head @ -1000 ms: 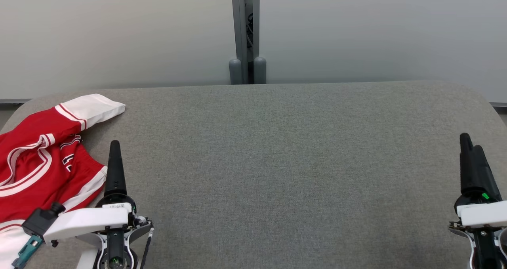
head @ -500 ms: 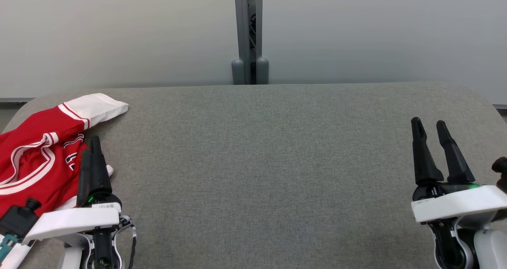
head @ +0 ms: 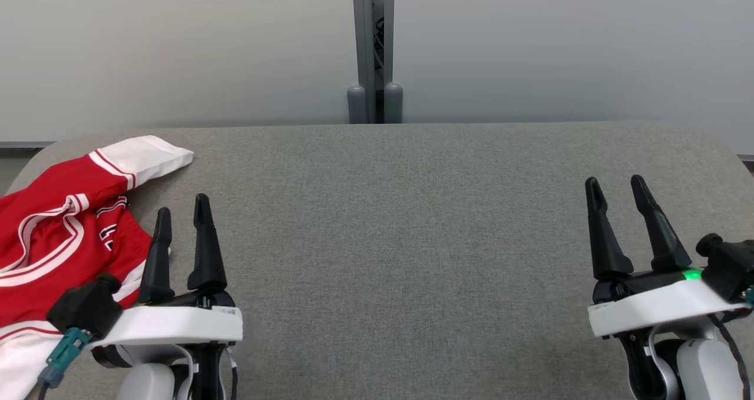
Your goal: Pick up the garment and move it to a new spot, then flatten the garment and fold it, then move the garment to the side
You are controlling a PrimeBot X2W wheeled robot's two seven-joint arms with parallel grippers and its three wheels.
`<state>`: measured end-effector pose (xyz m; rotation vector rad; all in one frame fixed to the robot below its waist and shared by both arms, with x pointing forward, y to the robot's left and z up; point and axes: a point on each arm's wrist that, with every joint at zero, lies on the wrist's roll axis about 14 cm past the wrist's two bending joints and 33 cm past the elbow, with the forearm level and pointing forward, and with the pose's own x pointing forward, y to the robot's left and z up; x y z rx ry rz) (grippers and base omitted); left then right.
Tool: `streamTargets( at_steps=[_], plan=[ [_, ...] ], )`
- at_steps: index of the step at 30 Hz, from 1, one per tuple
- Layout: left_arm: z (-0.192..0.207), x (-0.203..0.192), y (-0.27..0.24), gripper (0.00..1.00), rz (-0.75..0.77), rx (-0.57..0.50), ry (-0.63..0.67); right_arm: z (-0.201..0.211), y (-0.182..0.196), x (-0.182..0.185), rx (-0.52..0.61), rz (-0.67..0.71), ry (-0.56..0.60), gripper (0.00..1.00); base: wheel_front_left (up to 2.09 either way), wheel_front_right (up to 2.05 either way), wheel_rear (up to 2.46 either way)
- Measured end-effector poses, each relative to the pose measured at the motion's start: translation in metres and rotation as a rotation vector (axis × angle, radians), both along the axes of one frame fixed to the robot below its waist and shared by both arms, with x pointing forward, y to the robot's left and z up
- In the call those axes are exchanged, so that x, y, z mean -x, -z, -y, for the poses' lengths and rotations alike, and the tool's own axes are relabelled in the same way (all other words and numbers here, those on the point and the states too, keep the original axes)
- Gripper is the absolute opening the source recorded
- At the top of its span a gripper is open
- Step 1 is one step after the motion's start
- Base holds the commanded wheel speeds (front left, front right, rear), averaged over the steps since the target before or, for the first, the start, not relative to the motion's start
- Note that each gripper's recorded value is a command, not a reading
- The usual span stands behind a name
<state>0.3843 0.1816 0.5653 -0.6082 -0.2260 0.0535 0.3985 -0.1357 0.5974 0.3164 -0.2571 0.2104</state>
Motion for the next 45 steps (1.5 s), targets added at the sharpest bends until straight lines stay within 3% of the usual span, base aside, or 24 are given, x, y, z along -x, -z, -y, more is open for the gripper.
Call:
streamTargets(
  at_steps=[7, 15, 26, 45],
  plan=[
    [0.018, 0.003, 0.014, 1.00, -0.061, -0.181, -0.008, -0.011, 0.010, 0.001, 0.074, -0.008, -0.014, 1.00, 0.00, 0.00, 0.00],
    [0.026, 0.004, 0.024, 1.00, -0.097, -0.316, -0.031, -0.016, 0.032, 0.001, 0.088, -0.058, -0.028, 1.00, 0.00, 0.00, 0.00],
    [0.025, 0.011, 0.048, 1.00, -0.170, -0.423, -0.045, -0.028, 0.053, 0.002, 0.119, -0.102, -0.058, 1.00, 0.00, 0.00, 0.00],
    [0.018, 0.014, 0.063, 1.00, -0.210, -0.482, -0.058, -0.022, 0.062, 0.000, 0.216, -0.088, -0.032, 1.00, 0.00, 0.00, 0.00]
  ],
)
